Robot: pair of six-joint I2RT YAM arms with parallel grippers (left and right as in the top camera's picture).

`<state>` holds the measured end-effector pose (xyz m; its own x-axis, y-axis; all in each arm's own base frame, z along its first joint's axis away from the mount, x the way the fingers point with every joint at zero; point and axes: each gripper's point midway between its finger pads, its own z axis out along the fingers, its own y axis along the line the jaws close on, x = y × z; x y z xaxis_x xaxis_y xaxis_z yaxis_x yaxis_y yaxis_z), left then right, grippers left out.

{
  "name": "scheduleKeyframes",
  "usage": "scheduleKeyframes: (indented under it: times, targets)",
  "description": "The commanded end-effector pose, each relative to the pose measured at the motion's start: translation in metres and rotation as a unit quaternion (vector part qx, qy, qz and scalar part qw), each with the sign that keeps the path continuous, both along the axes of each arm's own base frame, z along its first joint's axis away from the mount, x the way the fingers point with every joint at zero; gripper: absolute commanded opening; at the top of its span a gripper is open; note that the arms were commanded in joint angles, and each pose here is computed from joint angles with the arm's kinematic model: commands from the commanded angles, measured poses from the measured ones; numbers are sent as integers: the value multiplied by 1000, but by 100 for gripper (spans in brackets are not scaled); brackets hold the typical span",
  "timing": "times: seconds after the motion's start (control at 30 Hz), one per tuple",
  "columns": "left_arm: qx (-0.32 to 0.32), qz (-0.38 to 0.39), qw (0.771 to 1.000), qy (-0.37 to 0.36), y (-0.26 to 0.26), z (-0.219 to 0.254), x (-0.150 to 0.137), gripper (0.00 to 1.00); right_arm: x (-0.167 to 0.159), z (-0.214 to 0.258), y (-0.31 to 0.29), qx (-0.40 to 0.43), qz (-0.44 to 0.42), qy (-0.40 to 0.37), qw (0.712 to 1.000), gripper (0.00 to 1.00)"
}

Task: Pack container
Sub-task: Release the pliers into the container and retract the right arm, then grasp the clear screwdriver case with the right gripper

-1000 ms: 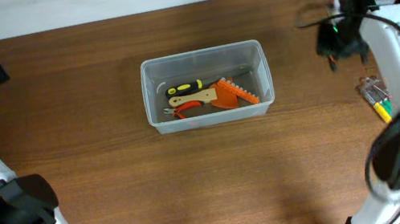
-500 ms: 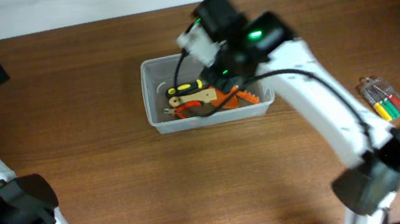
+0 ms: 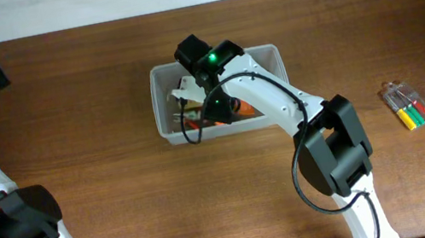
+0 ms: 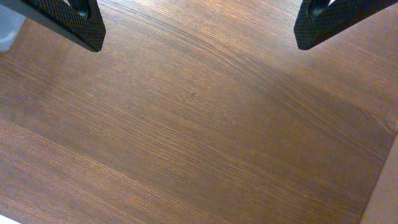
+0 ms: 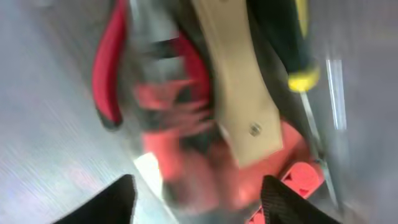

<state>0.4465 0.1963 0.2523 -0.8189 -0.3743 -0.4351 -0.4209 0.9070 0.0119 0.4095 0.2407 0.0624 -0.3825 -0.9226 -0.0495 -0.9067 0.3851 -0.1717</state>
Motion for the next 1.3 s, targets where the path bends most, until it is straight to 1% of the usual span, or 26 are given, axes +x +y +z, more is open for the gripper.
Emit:
scheduleKeyframes:
  times: [0.0, 0.03, 0.1, 0.2, 0.23, 0.27, 0.3, 0.37, 0.47, 0.53, 0.63, 0.7, 0.77, 0.83, 0.93, 1.13, 1.17, 1.27]
  targets:
    - [-5, 4, 1000, -2, 0, -1, 0, 99, 26, 59, -26, -39, -67, -110, 991, 79]
    - [-5, 4, 1000, -2, 0, -1, 0, 99, 35, 81, -38, -42, -99, -143, 984, 87]
    - [-6, 4, 1000, -1, 0, -1, 0, 99, 45, 121, -62, -34, -150, -193, 969, 94]
    - [-5, 4, 1000, -2, 0, -1, 0, 99, 50, 177, -110, -3, -223, -241, 945, 98]
    - [-6, 4, 1000, -1, 0, -1, 0, 99, 50, 199, -140, 11, -267, -260, 928, 98]
    - [-5, 4, 1000, -2, 0, -1, 0, 99, 49, 208, -157, 17, -292, -268, 918, 98]
    - [-5, 4, 1000, -2, 0, -1, 0, 99, 47, 222, -187, 30, -334, -277, 900, 98]
    - [-5, 4, 1000, -2, 0, -1, 0, 99, 40, 234, -235, 57, -393, -272, 877, 98]
    - [-5, 4, 1000, -2, 0, -1, 0, 99, 27, 225, -305, 103, -465, -225, 850, 98]
    - [-5, 4, 1000, -2, 0, -1, 0, 99, 18, 207, -344, 128, -508, -190, 830, 99]
    - [-5, 4, 1000, -2, 0, -1, 0, 99, 2, 171, -399, 143, -571, -144, 796, 100]
    - [-5, 4, 1000, -2, 0, -1, 0, 99, -8, 143, -429, 148, -597, -111, 780, 100]
    - [-5, 4, 1000, -2, 0, -1, 0, 99, -13, 117, -444, 159, -602, -80, 779, 99]
    - [-6, 4, 1000, -1, 0, -1, 0, 99, -17, 95, -446, 179, -589, -44, 787, 99]
    - [-5, 4, 1000, -2, 0, -1, 0, 99, -23, 70, -443, 169, -569, -5, 805, 99]
    - [-5, 4, 1000, -2, 0, -1, 0, 99, -24, 36, -438, 112, -517, 34, 848, 99]
    - [-5, 4, 1000, -2, 0, -1, 0, 99, -25, 29, -439, 102, -511, 42, 853, 99]
    - [-5, 4, 1000, -2, 0, -1, 0, 99, -33, 10, -444, 66, -512, 69, 854, 98]
